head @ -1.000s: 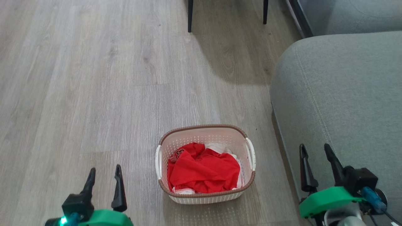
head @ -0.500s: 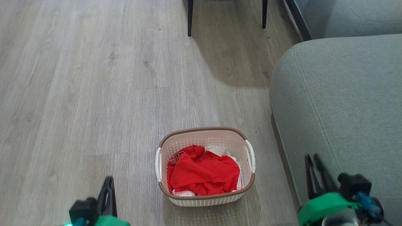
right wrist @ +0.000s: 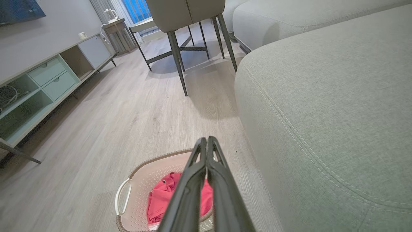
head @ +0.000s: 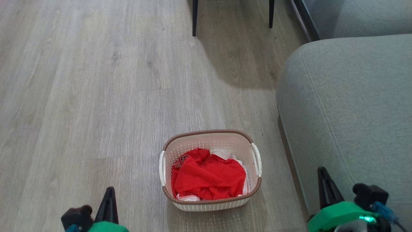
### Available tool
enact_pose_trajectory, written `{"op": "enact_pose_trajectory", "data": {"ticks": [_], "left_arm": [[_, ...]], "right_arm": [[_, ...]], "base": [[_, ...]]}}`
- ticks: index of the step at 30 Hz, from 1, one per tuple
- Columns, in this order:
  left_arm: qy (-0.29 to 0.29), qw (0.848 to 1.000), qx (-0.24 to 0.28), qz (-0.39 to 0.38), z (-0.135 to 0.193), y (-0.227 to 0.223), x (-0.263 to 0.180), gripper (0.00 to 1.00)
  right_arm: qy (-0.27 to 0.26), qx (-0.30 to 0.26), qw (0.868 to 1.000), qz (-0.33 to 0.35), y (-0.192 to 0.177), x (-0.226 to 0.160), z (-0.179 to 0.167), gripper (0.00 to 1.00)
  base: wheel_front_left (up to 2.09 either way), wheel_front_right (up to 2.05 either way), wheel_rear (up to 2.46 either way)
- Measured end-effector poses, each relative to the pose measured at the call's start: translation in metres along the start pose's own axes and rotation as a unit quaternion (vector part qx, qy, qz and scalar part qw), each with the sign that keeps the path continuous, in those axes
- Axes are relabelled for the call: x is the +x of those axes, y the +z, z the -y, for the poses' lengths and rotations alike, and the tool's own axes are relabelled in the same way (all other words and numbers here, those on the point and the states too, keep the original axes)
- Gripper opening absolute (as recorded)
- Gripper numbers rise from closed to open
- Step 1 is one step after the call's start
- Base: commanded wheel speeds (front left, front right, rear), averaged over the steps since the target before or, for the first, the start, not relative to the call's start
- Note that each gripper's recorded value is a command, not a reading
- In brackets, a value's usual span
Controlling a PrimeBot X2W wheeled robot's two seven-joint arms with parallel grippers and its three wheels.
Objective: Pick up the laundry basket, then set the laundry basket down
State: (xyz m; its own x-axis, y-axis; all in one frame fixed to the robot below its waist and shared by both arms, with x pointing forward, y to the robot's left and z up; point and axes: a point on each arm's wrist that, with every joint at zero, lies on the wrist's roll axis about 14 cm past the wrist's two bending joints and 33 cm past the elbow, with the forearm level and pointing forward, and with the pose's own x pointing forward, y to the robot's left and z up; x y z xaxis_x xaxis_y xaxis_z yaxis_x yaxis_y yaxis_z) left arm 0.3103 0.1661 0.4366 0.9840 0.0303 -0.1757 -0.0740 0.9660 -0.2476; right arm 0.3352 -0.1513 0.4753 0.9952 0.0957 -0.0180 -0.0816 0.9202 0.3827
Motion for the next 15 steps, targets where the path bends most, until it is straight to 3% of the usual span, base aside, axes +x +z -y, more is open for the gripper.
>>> {"op": "enact_pose_trajectory", "data": {"ticks": [15], "left_arm": [[0.012,0.996,-0.083,-0.009,-0.0062,0.0022,0.0073,0.00]], "right_arm": [[-0.021,0.075,0.997,-0.004,0.0001,0.0033,0.0084,0.00]], "base": [[0.00,0.00,0.00]]}}
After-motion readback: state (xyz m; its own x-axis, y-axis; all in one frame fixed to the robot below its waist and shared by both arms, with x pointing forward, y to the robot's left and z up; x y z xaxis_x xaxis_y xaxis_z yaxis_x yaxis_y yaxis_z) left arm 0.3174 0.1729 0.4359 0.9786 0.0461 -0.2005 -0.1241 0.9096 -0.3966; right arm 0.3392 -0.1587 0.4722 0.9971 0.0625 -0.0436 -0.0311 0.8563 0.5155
